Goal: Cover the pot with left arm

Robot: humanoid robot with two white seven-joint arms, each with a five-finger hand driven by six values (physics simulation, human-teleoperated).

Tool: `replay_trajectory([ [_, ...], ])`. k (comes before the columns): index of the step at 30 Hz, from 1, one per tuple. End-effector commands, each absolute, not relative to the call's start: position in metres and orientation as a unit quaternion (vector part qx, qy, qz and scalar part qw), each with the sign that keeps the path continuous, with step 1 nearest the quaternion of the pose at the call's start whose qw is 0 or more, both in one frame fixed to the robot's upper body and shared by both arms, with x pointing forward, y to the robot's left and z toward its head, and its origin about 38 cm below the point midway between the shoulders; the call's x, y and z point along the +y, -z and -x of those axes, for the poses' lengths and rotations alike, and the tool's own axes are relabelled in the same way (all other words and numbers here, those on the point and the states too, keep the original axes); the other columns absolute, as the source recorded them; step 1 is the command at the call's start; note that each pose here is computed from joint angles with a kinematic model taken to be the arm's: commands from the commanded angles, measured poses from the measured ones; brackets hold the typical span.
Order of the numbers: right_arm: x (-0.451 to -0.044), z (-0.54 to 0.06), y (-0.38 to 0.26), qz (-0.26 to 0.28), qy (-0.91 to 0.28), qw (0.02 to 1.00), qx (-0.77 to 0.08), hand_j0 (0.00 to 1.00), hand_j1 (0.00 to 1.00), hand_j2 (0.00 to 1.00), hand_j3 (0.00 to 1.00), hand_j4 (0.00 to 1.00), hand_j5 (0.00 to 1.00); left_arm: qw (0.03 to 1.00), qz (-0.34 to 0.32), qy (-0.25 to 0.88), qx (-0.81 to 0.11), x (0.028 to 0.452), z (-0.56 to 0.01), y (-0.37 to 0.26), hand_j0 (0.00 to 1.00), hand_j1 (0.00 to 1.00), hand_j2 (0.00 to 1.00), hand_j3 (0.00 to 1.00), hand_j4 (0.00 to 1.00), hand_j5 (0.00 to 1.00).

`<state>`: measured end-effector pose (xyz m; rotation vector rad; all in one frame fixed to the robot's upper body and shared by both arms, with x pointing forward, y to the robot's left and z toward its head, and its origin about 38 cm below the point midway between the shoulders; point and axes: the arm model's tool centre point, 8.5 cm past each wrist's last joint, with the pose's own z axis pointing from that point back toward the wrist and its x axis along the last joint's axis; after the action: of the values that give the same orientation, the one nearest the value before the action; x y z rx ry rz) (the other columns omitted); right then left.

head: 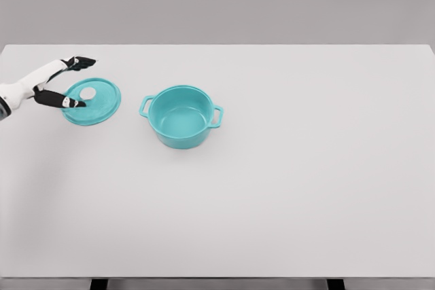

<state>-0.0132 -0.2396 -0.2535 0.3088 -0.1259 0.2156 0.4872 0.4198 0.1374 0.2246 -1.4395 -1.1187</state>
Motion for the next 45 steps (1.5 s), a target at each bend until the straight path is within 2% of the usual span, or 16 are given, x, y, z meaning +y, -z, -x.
replay_trajectory([
  [1, -0.24, 0.013, 0.254, -0.154, -0.107, 0.98, -0.063, 1.0, 1.0, 1.0, 1.0, 1.0, 1.0, 0.629, -0.104, 0.471, -0.609, 0.432, -0.485, -0.127, 0.83, 0.83, 0.83, 0.83, 0.83, 0.83],
  [17, -0.24, 0.013, 0.254, -0.154, -0.107, 0.98, -0.062, 1.0, 1.0, 1.0, 1.0, 1.0, 1.0, 0.641, -0.094, 0.461, -0.607, 0.415, -0.491, -0.113, 0.81, 0.81, 0.81, 0.81, 0.81, 0.81],
  [26, -0.24, 0.013, 0.254, -0.154, -0.107, 0.98, -0.062, 1.0, 1.0, 1.0, 1.0, 1.0, 1.0, 0.639, -0.095, 0.459, -0.61, 0.415, -0.492, -0.114, 0.76, 0.76, 0.76, 0.76, 0.76, 0.76],
  [31, -0.24, 0.013, 0.254, -0.154, -0.107, 0.98, -0.062, 1.0, 1.0, 1.0, 1.0, 1.0, 1.0, 0.639, -0.092, 0.46, -0.609, 0.413, -0.492, -0.112, 0.71, 0.71, 0.71, 0.71, 0.71, 0.71],
  [37, -0.24, 0.013, 0.254, -0.154, -0.108, 0.98, -0.063, 1.0, 1.0, 1.0, 1.0, 1.0, 1.0, 0.641, -0.091, 0.461, -0.607, 0.413, -0.49, -0.109, 0.6, 0.6, 0.6, 0.6, 0.6, 0.6],
  [39, -0.24, 0.013, 0.254, -0.154, -0.108, 0.98, -0.063, 1.0, 1.0, 1.0, 1.0, 1.0, 1.0, 0.642, -0.089, 0.462, -0.606, 0.413, -0.489, -0.107, 0.53, 0.53, 0.53, 0.53, 0.53, 0.53],
  [45, -0.24, 0.013, 0.254, -0.154, -0.107, 0.98, -0.062, 1.0, 1.0, 1.0, 1.0, 1.0, 1.0, 0.64, -0.082, 0.465, -0.606, 0.408, -0.489, -0.106, 0.47, 0.47, 0.47, 0.47, 0.47, 0.47],
])
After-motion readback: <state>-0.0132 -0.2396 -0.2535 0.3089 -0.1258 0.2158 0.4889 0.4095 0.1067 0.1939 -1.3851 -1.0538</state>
